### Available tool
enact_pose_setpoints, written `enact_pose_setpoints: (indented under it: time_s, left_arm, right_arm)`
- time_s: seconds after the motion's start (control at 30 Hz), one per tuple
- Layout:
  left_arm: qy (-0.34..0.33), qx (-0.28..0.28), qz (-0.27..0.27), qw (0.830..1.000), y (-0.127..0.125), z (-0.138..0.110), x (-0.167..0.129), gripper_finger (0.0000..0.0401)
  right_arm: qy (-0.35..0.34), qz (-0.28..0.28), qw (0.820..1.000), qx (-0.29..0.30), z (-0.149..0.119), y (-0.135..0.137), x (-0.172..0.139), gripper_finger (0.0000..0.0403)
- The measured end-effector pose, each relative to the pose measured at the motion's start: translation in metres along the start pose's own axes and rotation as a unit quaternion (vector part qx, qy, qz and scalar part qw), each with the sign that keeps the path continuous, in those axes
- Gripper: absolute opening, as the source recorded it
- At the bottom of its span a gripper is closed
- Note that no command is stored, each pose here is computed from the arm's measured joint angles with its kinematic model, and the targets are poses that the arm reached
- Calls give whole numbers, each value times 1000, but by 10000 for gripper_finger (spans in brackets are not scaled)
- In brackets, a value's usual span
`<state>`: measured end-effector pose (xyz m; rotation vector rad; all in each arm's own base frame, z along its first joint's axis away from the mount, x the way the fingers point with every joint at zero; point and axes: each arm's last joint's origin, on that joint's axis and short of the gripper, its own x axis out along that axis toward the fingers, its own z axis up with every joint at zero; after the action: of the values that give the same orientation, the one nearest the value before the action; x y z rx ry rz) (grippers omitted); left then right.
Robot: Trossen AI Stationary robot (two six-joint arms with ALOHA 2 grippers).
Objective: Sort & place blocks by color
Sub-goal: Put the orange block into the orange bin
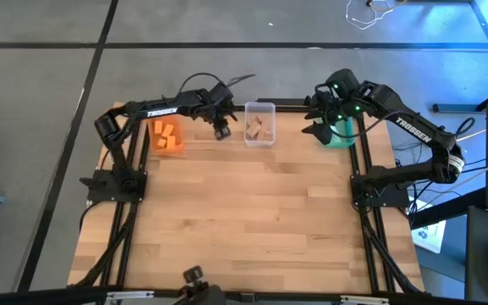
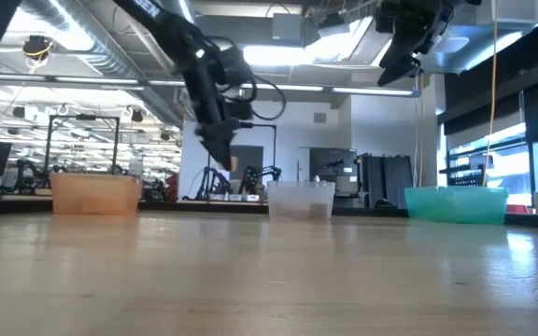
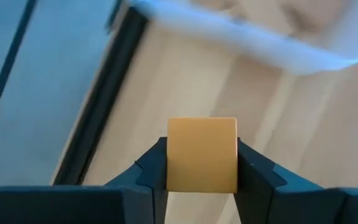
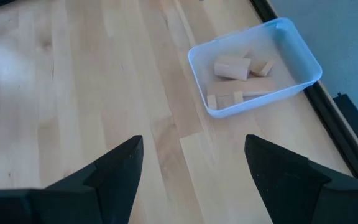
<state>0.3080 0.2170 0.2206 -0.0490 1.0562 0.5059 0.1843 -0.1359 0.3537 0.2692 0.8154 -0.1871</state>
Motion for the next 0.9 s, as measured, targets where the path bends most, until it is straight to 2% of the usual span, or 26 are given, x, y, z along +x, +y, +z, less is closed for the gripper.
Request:
enact_pose_setpoints:
  time_s: [0.1,0.23,0.37,0.47,0.57,0.7,0.9]
  left_arm:
    - [29,-50,40,998,3,-6,-18,122]
    - [58,-91,94,990,8,-13,-41,122]
    - [107,-121,116,980,17,-28,-60,122]
    - [151,-156,123,968,25,-42,-73,122]
    - [186,-181,129,957,31,-53,-80,122]
    - [202,-220,136,945,40,-71,-88,122]
    - [244,-256,139,925,49,-101,-77,122]
  right_arm:
    - [-5,-1,1000,-2,1,0,0,281]
    - [-10,7,1000,-2,2,0,0,281]
    - [-26,85,996,-22,2,5,-1,281]
    - [-48,161,984,-62,3,9,-2,281]
    - [-57,210,972,-84,1,13,-3,281]
    - [-53,215,972,-80,0,13,-3,281]
    - [-53,215,972,-80,0,13,-3,281]
